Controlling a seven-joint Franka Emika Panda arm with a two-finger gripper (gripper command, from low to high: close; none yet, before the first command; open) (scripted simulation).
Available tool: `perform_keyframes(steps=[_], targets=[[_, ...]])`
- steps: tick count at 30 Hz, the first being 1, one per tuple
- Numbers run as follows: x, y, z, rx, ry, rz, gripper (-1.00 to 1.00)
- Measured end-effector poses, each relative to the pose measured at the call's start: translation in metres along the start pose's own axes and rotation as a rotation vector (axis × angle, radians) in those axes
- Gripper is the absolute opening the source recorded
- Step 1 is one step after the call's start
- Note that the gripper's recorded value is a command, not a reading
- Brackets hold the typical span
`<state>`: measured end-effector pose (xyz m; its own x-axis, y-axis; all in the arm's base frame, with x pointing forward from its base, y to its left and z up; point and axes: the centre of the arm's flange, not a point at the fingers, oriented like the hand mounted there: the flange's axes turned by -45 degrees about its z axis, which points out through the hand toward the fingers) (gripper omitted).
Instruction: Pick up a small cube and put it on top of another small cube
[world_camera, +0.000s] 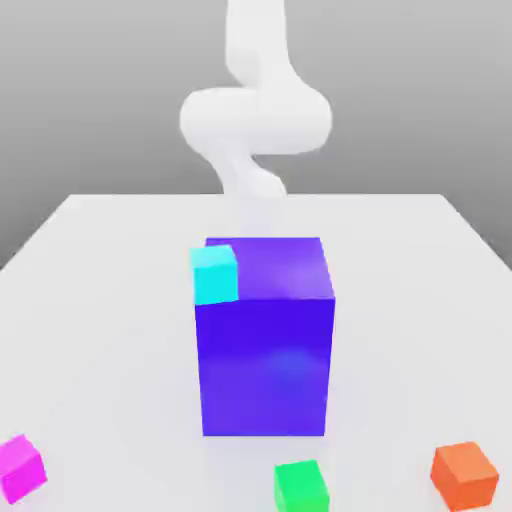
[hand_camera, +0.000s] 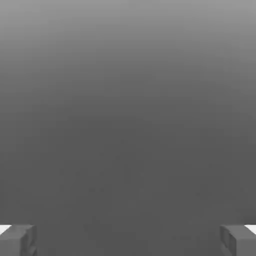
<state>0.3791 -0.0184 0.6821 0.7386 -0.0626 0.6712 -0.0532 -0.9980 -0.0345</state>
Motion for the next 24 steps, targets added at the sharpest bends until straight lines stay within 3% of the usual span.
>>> perform_keyframes(steps=[12,24], targets=[[-0.031,0.110,0.203,-0.085,-0.289,0.253,0.00],[-0.163,0.233,0.361,-0.211,-0.561,0.520,0.00]])
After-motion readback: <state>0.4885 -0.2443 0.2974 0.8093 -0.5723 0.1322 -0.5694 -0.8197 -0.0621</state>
